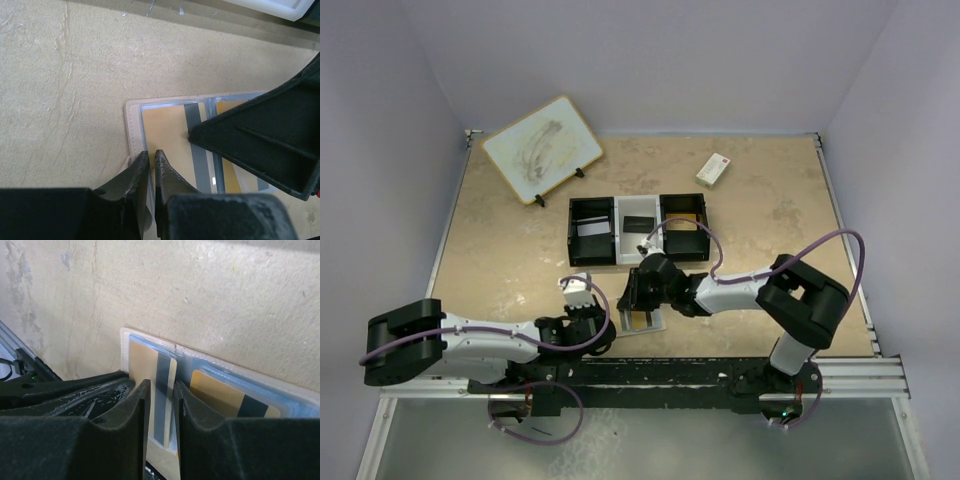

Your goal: Take the credit cards out of the card holder

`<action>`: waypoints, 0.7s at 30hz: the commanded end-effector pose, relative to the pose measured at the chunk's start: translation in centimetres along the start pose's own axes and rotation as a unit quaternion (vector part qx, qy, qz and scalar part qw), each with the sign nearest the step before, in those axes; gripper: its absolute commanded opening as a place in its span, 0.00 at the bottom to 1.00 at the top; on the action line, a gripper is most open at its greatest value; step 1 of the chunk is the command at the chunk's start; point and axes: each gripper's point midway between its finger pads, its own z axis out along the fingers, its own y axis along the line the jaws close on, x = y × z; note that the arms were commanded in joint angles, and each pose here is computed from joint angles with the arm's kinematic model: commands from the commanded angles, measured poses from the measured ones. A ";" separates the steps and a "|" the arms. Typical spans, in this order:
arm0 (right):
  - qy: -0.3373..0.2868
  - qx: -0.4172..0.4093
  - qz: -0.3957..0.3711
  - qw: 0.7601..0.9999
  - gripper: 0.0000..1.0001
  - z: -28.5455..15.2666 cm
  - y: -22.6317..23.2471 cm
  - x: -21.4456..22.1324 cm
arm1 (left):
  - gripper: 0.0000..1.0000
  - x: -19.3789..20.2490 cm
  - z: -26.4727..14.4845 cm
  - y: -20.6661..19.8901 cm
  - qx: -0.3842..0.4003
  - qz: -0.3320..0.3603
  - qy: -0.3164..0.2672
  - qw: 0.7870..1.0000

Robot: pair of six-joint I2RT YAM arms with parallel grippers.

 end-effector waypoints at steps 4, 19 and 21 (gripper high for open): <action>0.030 -0.005 -0.004 1.000 0.26 0.4 0.0 2.4 | 0.02 4.3 0.1 3.9 -0.042 0.030 0.079 0.996; -0.006 -0.186 0.071 0.980 0.07 -3.4 3.4 0.4 | 0.00 4.0 0.1 4.1 -0.053 0.038 0.075 0.995; -0.011 -0.183 0.073 0.980 0.00 -3.7 3.0 0.2 | 0.00 4.1 0.1 4.2 -0.056 0.042 0.076 0.995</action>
